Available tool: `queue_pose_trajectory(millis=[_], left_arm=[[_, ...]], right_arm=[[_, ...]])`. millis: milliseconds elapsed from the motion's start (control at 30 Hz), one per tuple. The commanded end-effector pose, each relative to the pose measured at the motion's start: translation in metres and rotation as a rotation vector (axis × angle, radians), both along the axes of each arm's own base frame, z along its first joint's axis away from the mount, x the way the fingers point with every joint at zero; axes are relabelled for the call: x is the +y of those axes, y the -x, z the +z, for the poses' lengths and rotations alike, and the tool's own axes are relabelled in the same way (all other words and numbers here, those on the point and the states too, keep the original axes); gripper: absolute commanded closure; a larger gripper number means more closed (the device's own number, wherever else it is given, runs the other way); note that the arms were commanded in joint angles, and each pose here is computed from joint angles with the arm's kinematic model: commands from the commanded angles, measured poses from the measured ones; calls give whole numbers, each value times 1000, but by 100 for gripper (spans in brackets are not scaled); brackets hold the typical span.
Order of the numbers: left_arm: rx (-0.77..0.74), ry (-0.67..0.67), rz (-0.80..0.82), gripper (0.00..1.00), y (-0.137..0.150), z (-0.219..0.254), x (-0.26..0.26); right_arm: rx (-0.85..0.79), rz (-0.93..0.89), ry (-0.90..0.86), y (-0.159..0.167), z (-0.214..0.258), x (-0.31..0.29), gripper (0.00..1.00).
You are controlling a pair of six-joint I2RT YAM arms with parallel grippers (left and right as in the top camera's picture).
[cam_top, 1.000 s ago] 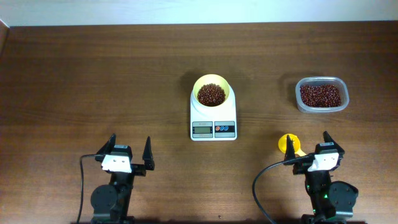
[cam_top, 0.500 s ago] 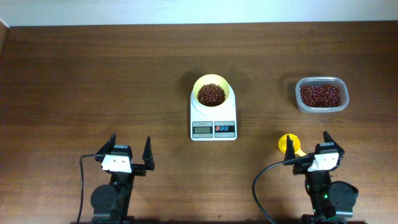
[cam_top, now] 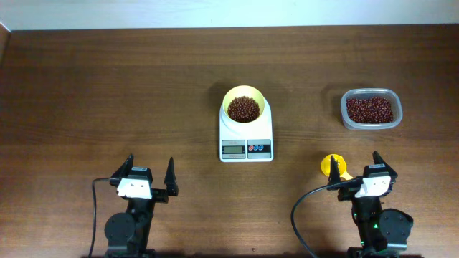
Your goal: Scoop item into bowl and weigh 50g on scale
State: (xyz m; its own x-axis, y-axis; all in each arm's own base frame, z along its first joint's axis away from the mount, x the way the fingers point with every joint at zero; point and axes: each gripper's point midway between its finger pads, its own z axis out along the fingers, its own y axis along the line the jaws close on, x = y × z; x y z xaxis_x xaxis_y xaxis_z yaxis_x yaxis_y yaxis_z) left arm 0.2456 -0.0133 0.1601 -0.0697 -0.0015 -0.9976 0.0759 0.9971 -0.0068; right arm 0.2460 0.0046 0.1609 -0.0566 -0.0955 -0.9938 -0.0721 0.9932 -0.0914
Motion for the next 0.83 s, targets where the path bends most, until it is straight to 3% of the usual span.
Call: queue_pose_trajectory(millis=[0,800], left_arm=[[5,12,16,1,0,-2,3],[5,12,16,1,0,-2,3]], right_arm=[[8,-3,-5,0,-3,0,1],[18,-3,-6,0,-5,0,1]])
